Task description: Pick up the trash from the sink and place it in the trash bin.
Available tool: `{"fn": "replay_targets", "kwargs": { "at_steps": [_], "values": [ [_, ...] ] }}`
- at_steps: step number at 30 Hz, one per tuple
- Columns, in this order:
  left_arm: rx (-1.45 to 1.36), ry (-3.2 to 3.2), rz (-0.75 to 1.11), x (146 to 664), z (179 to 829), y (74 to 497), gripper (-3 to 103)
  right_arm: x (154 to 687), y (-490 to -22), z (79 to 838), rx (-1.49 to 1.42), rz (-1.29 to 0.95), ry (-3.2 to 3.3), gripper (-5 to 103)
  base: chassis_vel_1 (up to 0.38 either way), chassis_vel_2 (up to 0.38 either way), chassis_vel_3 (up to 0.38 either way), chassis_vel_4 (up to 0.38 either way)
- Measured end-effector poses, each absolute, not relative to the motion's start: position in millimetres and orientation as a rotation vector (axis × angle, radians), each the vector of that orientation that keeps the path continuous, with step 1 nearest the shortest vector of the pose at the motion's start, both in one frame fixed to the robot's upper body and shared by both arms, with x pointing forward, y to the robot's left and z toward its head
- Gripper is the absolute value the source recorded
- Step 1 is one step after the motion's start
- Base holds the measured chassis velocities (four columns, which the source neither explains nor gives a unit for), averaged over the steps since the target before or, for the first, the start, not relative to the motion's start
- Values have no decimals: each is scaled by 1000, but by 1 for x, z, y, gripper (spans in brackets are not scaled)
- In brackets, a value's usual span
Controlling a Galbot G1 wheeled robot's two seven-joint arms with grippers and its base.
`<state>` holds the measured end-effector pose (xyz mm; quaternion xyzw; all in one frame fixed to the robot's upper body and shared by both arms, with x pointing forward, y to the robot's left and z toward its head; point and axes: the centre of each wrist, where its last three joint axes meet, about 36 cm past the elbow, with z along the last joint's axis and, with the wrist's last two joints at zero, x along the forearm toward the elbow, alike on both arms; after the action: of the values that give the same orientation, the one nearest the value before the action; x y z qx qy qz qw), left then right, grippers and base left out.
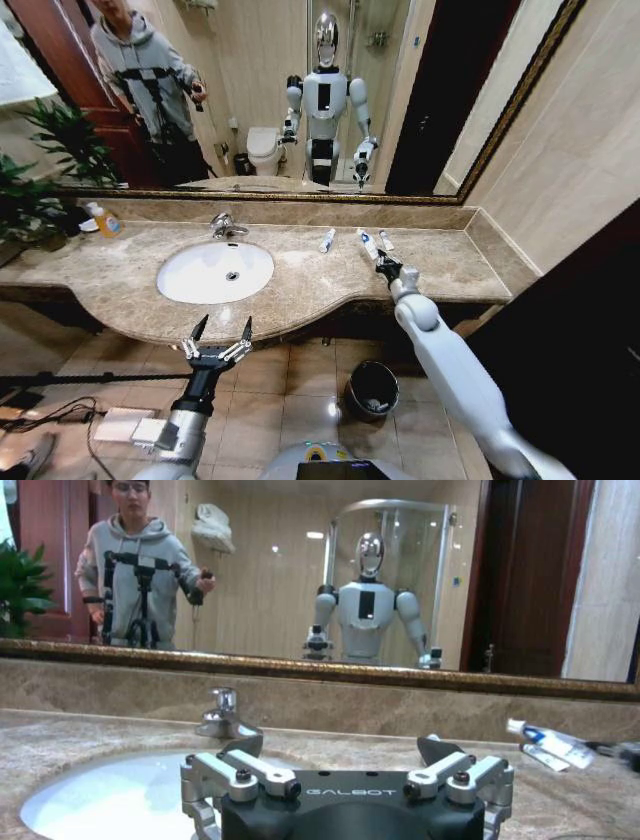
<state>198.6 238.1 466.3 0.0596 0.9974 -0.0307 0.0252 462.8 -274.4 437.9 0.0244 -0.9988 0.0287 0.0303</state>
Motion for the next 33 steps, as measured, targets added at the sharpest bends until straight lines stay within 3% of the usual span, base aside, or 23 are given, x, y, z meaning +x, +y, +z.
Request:
{"fn": "replay_targets", "kwargs": {
  "at_steps": [13,33],
  "values": [
    [184,3084,-95,199,466,238,100,324,-270,433,35,122,-3066,0,0,0,0,0],
    [184,3084,-95,199,466,238,100,202,-256,347,-32,251,-2947,0,0,0,0,0]
  ]
}}
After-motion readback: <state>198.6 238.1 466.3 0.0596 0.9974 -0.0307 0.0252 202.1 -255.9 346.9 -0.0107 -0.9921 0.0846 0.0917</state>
